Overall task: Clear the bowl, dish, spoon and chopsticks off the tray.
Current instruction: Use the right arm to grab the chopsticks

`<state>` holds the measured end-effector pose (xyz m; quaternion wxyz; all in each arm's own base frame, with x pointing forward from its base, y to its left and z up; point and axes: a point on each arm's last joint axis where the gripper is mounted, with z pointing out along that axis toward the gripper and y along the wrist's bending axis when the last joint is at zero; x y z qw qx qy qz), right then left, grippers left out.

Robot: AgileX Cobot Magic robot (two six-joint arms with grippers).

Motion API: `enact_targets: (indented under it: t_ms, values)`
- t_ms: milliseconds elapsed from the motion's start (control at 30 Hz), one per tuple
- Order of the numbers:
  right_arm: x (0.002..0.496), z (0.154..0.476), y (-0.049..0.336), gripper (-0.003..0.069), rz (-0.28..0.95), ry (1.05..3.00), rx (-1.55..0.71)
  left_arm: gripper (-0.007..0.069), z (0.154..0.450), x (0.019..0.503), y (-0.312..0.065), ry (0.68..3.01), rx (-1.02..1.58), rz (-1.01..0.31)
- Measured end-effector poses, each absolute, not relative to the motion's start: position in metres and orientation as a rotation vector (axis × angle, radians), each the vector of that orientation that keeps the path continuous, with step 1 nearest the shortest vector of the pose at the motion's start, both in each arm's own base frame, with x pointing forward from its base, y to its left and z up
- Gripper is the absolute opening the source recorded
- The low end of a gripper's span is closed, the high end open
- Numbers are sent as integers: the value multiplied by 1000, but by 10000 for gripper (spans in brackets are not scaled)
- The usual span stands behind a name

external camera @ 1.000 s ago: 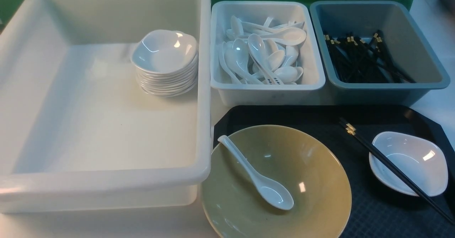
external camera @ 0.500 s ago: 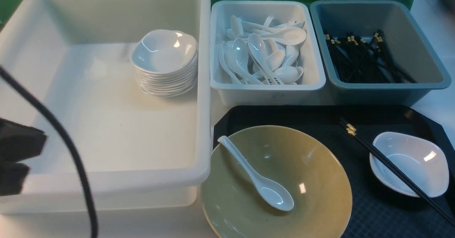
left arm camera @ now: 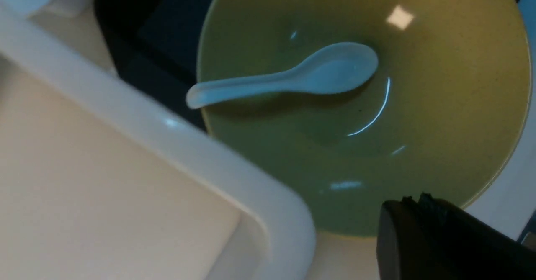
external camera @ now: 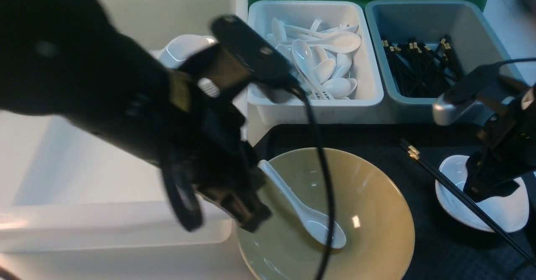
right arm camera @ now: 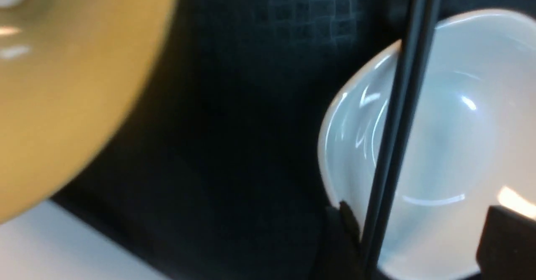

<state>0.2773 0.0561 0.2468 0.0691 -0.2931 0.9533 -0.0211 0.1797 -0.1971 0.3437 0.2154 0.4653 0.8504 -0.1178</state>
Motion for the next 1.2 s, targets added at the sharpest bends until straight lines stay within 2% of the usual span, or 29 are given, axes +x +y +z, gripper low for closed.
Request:
enact_targets:
  t_ms: [233, 467, 533, 767, 867, 1000, 1200]
  values:
    - [297, 212, 58, 472, -94, 2905, -941, -11, 325, 184, -213, 2391, 1354, -315]
    - [309, 194, 60, 445, -101, 2900, -952, -11, 326, 187, -216, 2342, 1355, -316]
    - [310, 191, 61, 407, -103, 2905, -957, -11, 327, 189, -217, 2326, 1348, -320]
    - [311, 187, 61, 156, -102, 2919, -964, -11, 329, 192, -220, 2283, 1322, -328]
    - [310, 187, 60, 149, -101, 2934, -968, -11, 329, 192, -220, 2282, 1321, -329]
    - [306, 199, 59, 149, -103, 2949, -967, -11, 329, 192, -220, 2281, 1322, -326]
    - [305, 272, 59, 149, -119, 2787, -809, -11, 329, 192, -219, 2282, 1317, -314]
